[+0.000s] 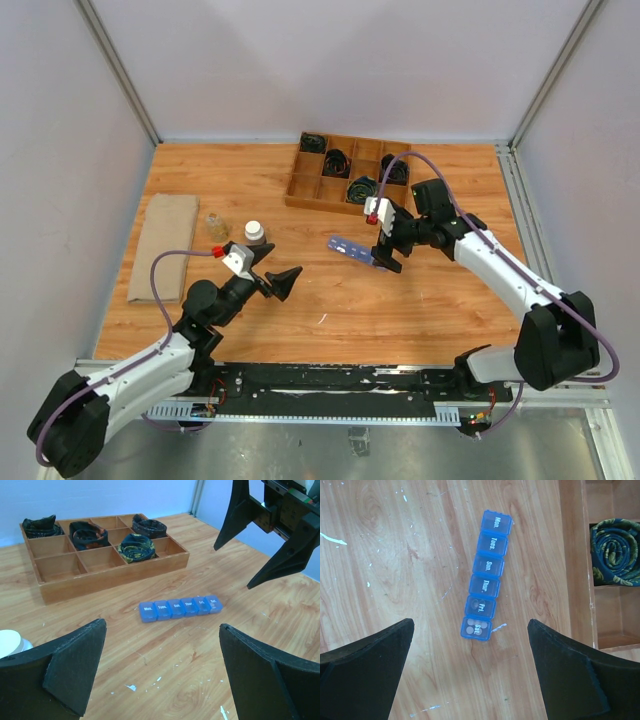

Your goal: Sort the pills into containers

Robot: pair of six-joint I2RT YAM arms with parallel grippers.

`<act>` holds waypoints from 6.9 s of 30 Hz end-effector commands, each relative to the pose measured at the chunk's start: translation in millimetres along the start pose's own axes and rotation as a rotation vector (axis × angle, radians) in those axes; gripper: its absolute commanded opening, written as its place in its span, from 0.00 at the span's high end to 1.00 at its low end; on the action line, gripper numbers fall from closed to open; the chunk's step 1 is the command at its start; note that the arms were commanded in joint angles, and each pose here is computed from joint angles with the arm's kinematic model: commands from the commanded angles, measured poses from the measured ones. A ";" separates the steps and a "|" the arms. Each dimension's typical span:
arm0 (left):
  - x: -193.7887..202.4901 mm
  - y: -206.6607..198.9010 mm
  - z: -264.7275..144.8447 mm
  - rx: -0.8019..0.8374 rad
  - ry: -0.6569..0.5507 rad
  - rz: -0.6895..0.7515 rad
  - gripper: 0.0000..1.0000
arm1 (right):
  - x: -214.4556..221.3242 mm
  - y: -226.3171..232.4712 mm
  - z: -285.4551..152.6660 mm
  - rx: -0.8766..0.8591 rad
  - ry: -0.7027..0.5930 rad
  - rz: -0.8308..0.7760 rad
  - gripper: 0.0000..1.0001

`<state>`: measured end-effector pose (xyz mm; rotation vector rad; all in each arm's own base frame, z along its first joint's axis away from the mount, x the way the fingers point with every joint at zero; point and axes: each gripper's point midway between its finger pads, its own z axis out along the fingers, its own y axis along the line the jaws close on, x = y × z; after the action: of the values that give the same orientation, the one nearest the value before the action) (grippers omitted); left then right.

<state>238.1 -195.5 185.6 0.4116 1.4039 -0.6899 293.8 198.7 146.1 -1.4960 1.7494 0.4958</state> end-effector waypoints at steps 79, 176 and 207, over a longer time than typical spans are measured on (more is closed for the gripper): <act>8.9 6.9 8.7 -0.031 -0.010 0.002 0.01 | 51.9 -9.0 111.5 -0.132 0.363 0.189 0.36; 55.1 -81.4 24.3 0.093 0.251 -0.989 1.00 | -53.0 116.2 49.5 -0.388 0.013 -0.369 0.85; 55.3 -86.0 13.4 0.119 0.288 -0.940 1.00 | -74.2 63.9 18.7 -0.156 -0.048 -0.279 0.42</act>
<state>199.7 -275.3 134.9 -0.1668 1.8631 -1.4974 222.7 280.9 169.2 -1.8836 1.4187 0.5916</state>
